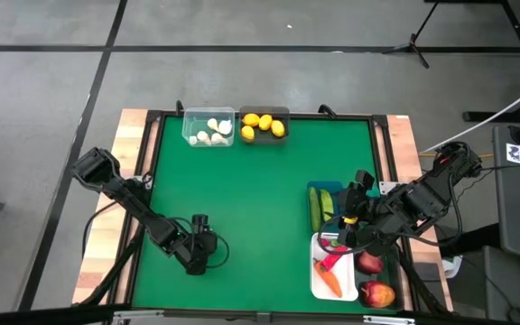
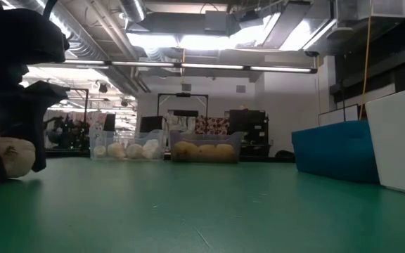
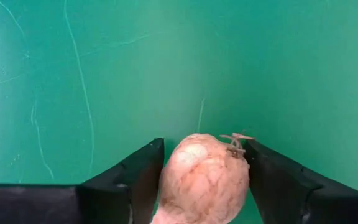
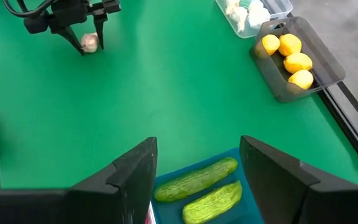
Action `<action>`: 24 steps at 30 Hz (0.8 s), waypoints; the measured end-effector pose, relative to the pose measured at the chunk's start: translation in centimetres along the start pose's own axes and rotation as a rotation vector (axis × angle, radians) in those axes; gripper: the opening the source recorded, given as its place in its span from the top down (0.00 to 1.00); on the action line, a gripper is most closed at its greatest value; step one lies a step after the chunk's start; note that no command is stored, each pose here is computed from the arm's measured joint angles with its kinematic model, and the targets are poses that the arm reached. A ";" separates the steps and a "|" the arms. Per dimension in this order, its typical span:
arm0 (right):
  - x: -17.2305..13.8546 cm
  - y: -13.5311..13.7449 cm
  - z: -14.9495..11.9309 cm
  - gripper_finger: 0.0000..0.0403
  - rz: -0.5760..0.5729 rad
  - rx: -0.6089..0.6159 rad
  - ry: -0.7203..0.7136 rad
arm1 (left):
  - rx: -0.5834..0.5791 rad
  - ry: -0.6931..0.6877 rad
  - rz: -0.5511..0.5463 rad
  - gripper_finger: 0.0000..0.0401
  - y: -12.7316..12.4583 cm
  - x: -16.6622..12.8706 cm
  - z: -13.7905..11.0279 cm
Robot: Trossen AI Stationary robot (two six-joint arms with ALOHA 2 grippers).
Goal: Sort produce into baskets
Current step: Put the white garlic into the transparent bin
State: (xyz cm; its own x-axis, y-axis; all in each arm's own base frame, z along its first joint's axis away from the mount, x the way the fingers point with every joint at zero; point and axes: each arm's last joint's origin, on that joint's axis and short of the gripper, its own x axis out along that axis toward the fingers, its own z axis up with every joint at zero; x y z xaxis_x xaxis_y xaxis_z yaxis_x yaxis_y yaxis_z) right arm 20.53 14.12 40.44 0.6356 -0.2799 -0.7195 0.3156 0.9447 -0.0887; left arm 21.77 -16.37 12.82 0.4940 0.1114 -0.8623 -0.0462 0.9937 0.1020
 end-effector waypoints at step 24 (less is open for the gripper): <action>0.0 0.0 0.0 0.43 -0.005 -0.001 -0.005 | -0.241 -0.241 0.403 0.58 10.4 -3.6 5.6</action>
State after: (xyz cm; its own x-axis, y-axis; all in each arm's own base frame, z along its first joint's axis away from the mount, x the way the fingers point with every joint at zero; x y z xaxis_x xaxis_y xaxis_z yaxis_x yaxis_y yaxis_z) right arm 20.54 14.10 40.45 0.6377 -0.2859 -0.7153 0.3186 0.9433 -0.0930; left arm 24.38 -6.52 19.80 0.5804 0.5078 -0.6367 -0.4581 0.8499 0.2603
